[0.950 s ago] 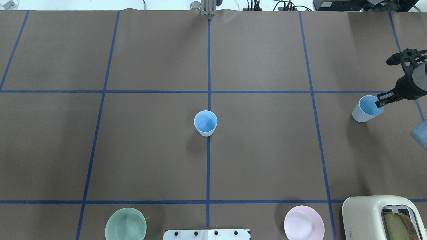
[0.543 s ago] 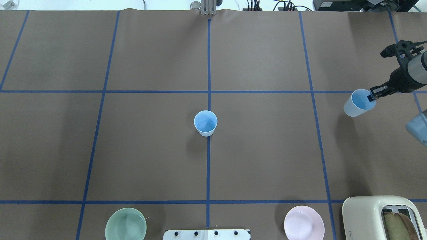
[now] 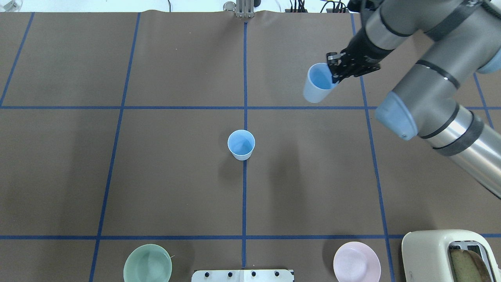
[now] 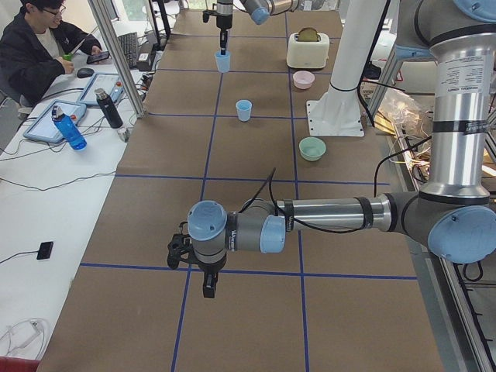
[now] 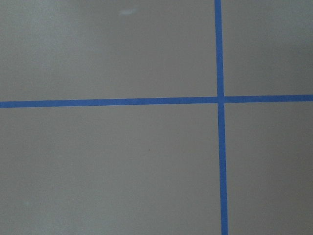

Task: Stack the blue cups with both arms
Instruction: 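Carry the held cup with the right gripper above the center cup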

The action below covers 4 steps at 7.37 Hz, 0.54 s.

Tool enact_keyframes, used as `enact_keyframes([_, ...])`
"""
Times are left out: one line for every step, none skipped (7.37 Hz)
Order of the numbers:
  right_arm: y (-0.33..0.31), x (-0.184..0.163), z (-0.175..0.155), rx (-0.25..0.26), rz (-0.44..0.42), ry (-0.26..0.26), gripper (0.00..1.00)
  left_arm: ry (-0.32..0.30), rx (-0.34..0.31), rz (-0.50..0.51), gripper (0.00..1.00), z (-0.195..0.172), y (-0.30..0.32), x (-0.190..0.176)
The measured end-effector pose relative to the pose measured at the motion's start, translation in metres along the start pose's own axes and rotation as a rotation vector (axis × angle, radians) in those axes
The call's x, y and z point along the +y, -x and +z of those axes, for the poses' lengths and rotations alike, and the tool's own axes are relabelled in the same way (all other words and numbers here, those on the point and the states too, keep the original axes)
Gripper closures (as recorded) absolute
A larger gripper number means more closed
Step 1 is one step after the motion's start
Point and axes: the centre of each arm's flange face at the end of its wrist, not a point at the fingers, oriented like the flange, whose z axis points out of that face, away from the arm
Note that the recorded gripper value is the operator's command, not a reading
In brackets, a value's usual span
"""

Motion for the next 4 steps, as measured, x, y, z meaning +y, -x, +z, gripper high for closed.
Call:
enact_keyframes([0.048, 0.023, 0.013, 0.011, 0.032, -0.010, 1.00, 0.001, 0.000, -0.001, 0.02, 0.000, 0.000, 0.001])
enact_keyframes([0.090, 0.045, 0.023, 0.059, 0.059, -0.005, 1.00, 0.002, 0.001, -0.002, 0.02, 0.001, 0.001, 0.001])
enact_keyframes([0.126, 0.064, 0.030, 0.115, 0.085, 0.006, 1.00, 0.004, 0.002, -0.004, 0.02, 0.002, 0.001, 0.002])
enact_keyframes([0.156, 0.080, 0.041, 0.154, 0.110, 0.011, 1.00, 0.006, 0.004, -0.006, 0.02, 0.003, 0.002, 0.004])
